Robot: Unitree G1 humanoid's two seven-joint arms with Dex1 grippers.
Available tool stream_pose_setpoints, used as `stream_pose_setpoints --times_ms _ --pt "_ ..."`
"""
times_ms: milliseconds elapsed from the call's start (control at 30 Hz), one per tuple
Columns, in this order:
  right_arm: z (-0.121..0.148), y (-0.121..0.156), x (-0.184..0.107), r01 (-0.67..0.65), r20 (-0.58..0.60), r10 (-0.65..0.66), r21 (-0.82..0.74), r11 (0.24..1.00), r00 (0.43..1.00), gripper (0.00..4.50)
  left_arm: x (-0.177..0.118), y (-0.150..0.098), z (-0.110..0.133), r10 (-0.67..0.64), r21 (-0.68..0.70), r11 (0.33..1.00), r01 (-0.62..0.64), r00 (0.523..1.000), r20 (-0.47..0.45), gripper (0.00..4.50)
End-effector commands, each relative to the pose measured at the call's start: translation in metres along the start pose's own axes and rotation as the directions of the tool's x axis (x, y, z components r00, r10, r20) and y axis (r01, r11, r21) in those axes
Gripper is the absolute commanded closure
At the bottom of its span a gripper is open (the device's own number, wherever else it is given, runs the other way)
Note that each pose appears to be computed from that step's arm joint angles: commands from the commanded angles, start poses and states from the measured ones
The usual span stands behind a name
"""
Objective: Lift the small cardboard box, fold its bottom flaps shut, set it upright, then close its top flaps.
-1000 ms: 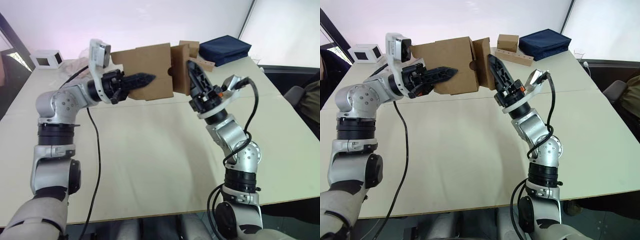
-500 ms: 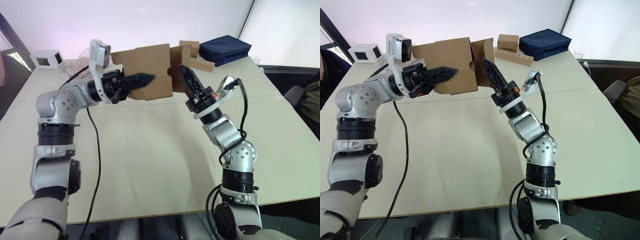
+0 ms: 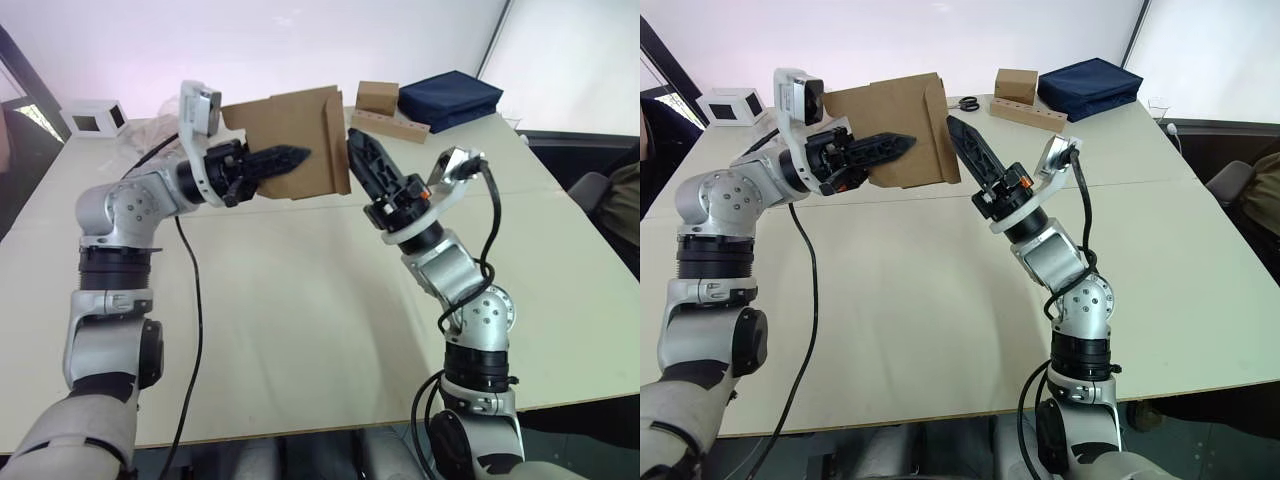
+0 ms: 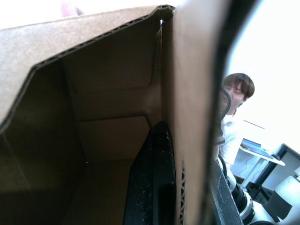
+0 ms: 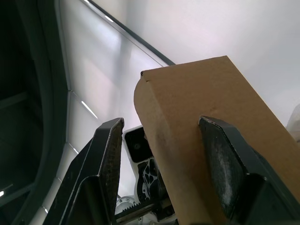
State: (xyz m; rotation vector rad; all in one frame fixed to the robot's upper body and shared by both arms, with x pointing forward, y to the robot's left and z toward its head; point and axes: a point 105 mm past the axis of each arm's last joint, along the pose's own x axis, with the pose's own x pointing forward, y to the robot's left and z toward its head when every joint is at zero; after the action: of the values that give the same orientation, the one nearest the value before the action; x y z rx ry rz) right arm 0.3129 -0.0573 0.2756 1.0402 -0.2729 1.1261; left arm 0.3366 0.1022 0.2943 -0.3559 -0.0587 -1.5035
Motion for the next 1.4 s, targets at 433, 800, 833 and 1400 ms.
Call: stream_pose_setpoints --times_ms 433,800,833,1400 --pt "0.014 -0.015 -0.002 0.075 0.072 -0.07 -0.067 0.995 0.995 1.84 0.004 -0.01 0.017 -0.032 0.059 0.998 0.031 0.999 0.015 4.5" --pt "0.01 -0.009 0.003 0.05 0.072 -0.046 -0.043 0.998 0.996 1.84 0.004 -0.01 0.015 -0.028 0.058 0.998 0.027 1.0 0.012 4.5" --pt "0.008 -0.008 0.004 0.05 0.066 -0.046 -0.048 0.998 0.997 1.84 0.004 -0.009 0.015 -0.027 0.058 0.998 0.026 1.0 0.012 4.5" --pt "-0.011 0.0 0.01 0.034 -0.001 -0.035 -0.096 0.995 0.999 1.84 0.007 -0.001 0.014 0.0 0.057 0.998 -0.002 1.0 0.031 4.5"
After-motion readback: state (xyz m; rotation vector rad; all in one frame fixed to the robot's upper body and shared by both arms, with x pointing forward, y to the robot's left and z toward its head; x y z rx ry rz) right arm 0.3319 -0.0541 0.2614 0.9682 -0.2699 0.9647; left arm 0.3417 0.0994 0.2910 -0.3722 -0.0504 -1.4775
